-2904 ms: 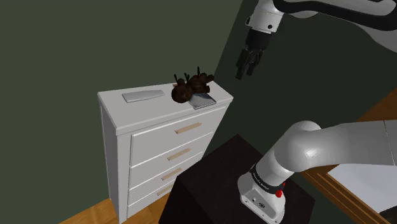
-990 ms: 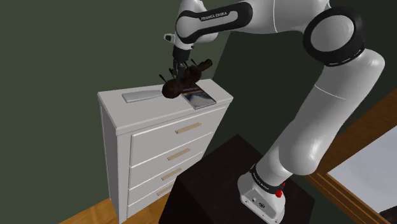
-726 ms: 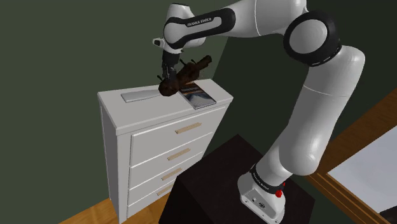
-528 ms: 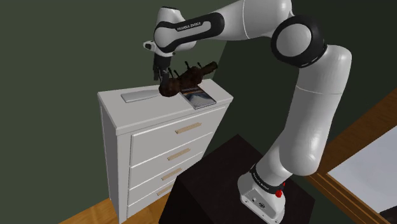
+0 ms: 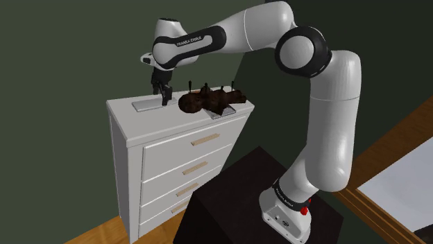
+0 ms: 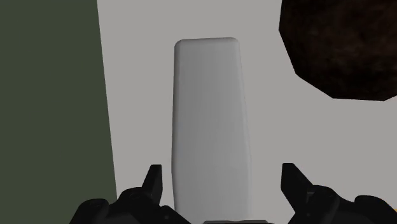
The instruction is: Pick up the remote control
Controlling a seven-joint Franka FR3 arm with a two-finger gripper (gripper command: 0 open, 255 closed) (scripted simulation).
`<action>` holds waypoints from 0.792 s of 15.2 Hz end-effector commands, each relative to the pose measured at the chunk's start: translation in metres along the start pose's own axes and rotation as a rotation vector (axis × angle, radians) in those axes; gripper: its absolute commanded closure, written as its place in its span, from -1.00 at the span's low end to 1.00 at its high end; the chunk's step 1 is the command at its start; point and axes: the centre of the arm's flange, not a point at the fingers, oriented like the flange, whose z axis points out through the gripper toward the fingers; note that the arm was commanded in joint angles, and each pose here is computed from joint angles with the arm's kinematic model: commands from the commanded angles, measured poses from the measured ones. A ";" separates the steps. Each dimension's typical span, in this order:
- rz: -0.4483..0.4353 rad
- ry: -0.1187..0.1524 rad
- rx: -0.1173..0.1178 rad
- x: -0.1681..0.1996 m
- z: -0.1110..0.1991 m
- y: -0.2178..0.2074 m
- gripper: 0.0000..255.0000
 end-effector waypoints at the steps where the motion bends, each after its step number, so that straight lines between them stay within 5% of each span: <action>1: -0.002 0.000 -0.001 0.000 0.010 0.001 -1.00; 5: -0.002 0.000 -0.001 0.000 0.023 0.001 -1.00; 6: -0.002 0.000 -0.001 0.000 0.023 0.001 1.00; 12: -0.002 0.000 -0.001 0.001 0.023 0.001 1.00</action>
